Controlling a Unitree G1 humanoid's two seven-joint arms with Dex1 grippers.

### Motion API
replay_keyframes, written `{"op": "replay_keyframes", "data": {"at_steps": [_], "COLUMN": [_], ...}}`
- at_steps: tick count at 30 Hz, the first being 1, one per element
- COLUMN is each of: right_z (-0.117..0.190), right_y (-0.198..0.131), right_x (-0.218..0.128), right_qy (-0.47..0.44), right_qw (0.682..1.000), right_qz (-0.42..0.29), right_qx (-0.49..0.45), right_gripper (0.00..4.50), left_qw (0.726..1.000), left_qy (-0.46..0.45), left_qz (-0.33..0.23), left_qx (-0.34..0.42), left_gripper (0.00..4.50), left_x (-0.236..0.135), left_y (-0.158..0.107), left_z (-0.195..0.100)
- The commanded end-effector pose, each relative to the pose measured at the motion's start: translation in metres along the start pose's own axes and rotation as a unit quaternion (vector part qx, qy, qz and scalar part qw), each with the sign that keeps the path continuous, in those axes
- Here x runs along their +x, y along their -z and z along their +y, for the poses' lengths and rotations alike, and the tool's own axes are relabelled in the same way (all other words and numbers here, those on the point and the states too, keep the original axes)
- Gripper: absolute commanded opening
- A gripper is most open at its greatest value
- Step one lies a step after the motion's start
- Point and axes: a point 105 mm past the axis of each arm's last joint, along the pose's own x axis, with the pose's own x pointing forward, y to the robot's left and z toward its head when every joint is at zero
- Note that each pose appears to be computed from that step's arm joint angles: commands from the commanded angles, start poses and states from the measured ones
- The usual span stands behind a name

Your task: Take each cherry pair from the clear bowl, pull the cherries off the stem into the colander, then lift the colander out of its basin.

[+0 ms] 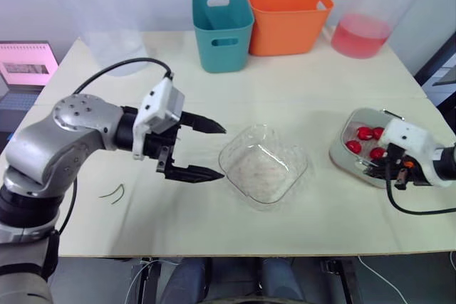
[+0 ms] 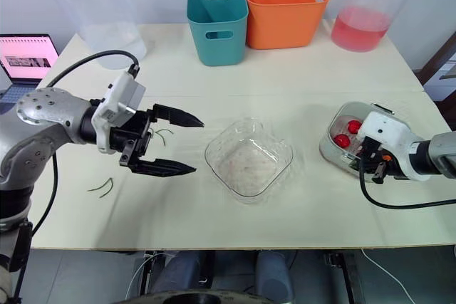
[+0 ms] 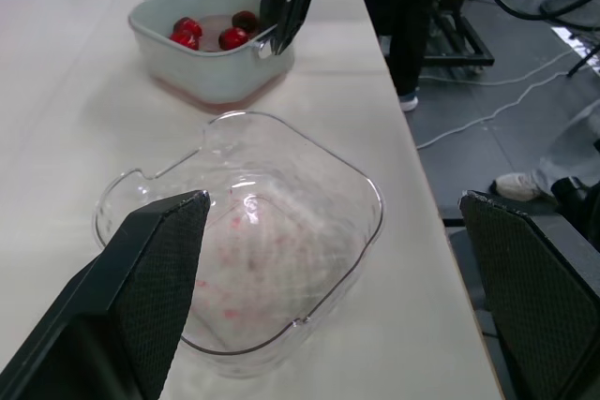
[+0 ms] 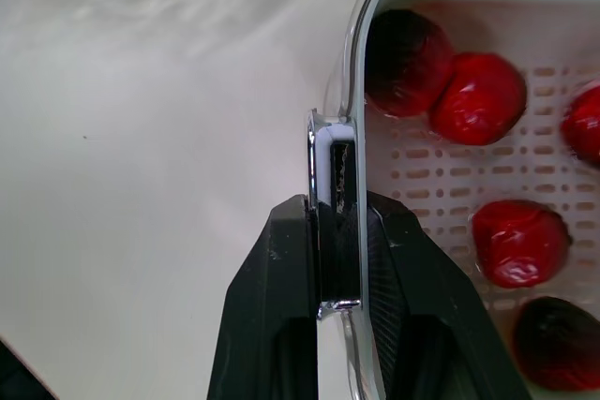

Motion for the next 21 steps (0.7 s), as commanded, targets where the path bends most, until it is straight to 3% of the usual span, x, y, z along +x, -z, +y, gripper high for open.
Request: {"op": "replay_keyframes", "data": {"at_steps": [1, 21], "right_z": [-0.012, -0.018], "right_y": [-0.021, -0.04], "right_x": [-0.027, -0.065], "right_qy": [0.039, 0.025], "right_qw": [0.998, 0.998], "right_qz": [-0.02, -0.035], "right_qx": [-0.04, -0.053], "right_gripper": [0.21, 0.21], "left_qw": [0.999, 0.999], "left_qy": [-0.011, -0.043], "left_qz": [0.003, -0.014], "left_qx": [0.038, 0.026], "left_gripper": [4.5, 4.5], "left_x": [-0.001, -0.006], "left_y": [-0.004, 0.004], "left_z": [0.005, 0.022]}}
